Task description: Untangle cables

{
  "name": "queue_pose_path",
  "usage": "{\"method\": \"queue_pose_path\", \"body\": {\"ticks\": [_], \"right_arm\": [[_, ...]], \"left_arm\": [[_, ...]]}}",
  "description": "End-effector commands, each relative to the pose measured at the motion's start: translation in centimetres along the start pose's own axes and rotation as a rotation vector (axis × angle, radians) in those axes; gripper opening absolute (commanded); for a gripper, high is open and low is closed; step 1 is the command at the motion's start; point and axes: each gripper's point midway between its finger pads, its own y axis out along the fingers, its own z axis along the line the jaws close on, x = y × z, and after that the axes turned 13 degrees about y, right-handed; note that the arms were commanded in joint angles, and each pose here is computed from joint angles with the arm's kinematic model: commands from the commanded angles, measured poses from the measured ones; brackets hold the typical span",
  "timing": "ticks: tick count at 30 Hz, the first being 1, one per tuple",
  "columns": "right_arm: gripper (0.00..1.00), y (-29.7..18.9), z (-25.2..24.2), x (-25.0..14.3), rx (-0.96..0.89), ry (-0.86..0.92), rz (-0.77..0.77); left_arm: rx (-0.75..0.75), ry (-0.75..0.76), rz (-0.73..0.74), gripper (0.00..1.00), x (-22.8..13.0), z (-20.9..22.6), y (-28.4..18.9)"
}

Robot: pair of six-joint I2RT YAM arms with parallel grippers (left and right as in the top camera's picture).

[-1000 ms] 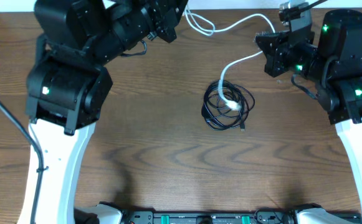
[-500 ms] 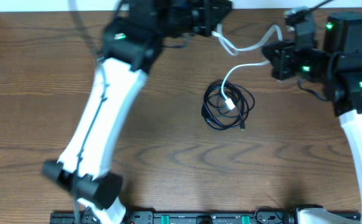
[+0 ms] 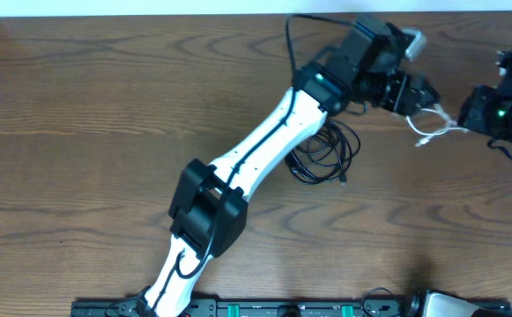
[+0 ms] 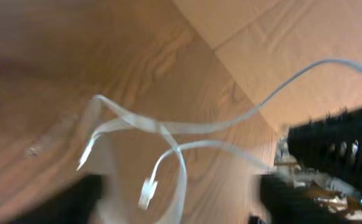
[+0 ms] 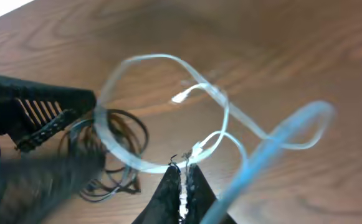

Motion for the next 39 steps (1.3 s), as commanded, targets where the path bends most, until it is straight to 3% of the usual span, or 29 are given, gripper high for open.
{"method": "queue_pose_path", "body": {"ticks": [1, 12, 18, 21, 24, 27, 39], "right_arm": [[0.04, 0.7, -1.4, 0.2, -0.044, 0.039, 0.014], [0.01, 5.8, -3.2, -1.7, -0.111, 0.077, 0.198], [0.06, 8.8, -4.6, -3.9, -0.162, 0.094, 0.34], [0.2, 10.1, -5.2, -5.0, -0.178, 0.072, 0.41], [0.42, 11.3, -5.9, -6.1, -0.19, 0.037, 0.483], [0.57, 12.5, -6.6, -7.2, -0.202, 0.019, 0.544], [0.59, 15.9, -10.5, -8.7, -0.338, -0.012, 0.549]], "left_arm": [[-0.006, 0.032, -0.019, 0.97, 1.1, -0.4, -1.1], [0.157, -0.059, 0.09, 0.98, -1.2, 7.4, -8.7], [0.403, -0.079, 0.106, 0.98, -1.1, 11.5, -16.0], [0.507, -0.044, 0.099, 0.98, -0.3, 11.7, -19.0], [0.599, 0.009, 0.098, 0.98, 0.4, 11.1, -21.7], [0.625, 0.06, 0.085, 0.99, 1.3, 9.8, -23.3], [0.636, 0.08, 0.068, 0.99, 1.8, 8.7, -24.4]]}}
